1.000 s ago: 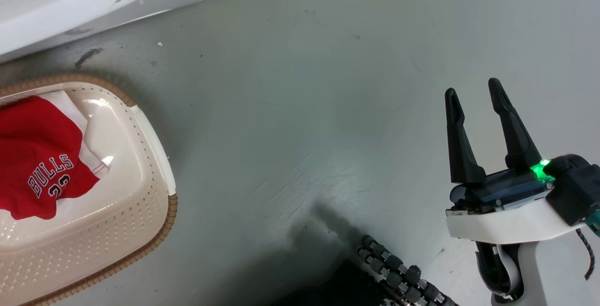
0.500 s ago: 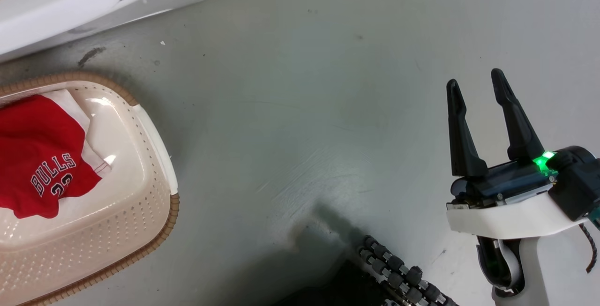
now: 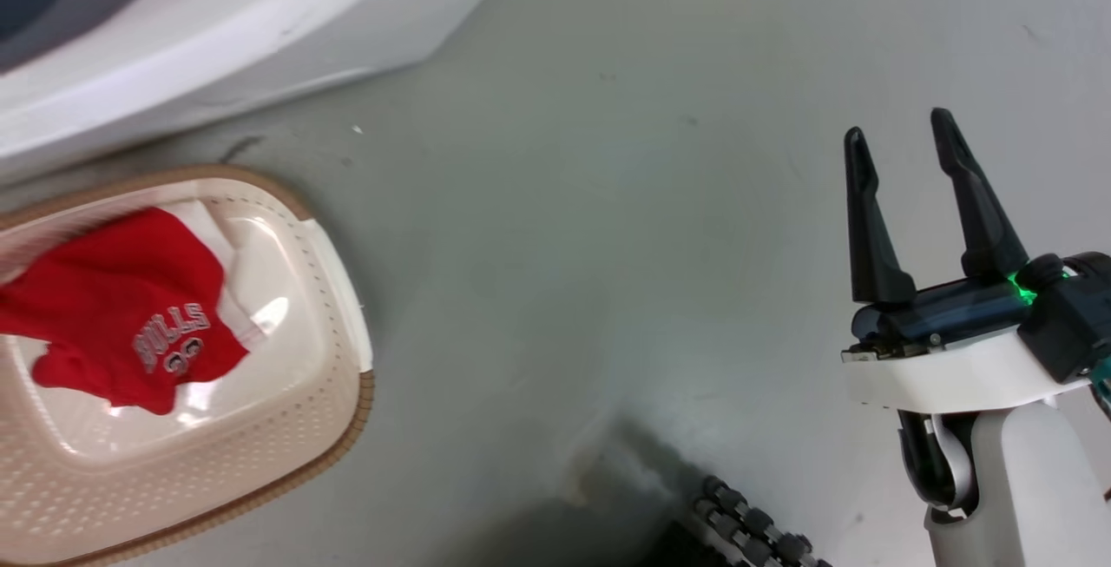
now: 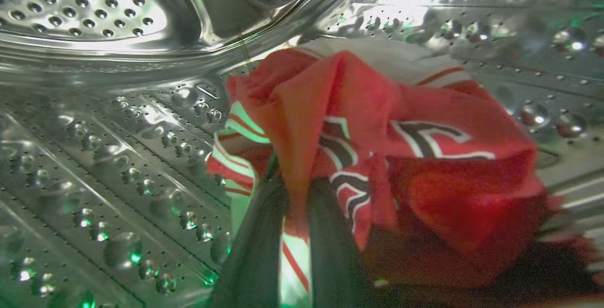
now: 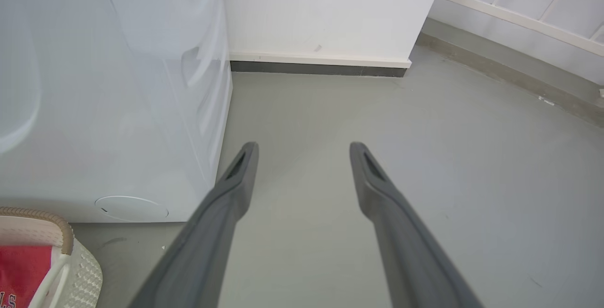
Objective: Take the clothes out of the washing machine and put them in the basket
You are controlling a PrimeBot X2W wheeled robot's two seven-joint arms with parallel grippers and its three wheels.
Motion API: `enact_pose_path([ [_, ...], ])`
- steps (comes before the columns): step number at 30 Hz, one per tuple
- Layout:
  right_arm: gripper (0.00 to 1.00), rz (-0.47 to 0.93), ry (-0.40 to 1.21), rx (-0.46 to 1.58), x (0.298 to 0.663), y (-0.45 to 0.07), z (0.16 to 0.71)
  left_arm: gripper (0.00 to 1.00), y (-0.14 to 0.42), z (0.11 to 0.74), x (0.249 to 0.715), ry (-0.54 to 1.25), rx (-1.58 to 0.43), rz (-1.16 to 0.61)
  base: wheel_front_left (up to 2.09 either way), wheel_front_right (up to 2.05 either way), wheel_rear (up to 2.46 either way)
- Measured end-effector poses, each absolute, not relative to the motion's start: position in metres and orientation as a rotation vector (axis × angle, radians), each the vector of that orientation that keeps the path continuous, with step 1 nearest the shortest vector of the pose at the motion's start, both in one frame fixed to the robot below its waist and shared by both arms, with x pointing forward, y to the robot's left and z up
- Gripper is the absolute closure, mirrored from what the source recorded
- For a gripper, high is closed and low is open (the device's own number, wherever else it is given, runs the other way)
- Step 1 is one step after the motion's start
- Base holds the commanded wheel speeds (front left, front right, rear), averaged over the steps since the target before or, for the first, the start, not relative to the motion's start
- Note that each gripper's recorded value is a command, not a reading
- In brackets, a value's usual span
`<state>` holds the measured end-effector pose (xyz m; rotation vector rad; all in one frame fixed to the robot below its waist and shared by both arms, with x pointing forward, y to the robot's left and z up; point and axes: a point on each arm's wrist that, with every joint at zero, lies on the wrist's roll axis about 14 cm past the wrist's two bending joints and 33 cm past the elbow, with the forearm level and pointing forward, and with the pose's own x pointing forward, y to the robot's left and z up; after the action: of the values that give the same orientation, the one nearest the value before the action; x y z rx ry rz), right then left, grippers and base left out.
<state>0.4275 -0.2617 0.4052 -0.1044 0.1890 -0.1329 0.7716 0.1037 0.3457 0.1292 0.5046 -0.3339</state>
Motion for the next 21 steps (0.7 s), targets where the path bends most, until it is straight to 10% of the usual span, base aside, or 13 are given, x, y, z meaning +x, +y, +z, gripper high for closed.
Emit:
enact_pose_path([
  [21,0.00,-0.056,0.003,-0.130,0.415,-0.233,0.477,1.00,0.135,0.421,0.632,0.292,0.003,-0.333,0.00,0.00,0.00],
])
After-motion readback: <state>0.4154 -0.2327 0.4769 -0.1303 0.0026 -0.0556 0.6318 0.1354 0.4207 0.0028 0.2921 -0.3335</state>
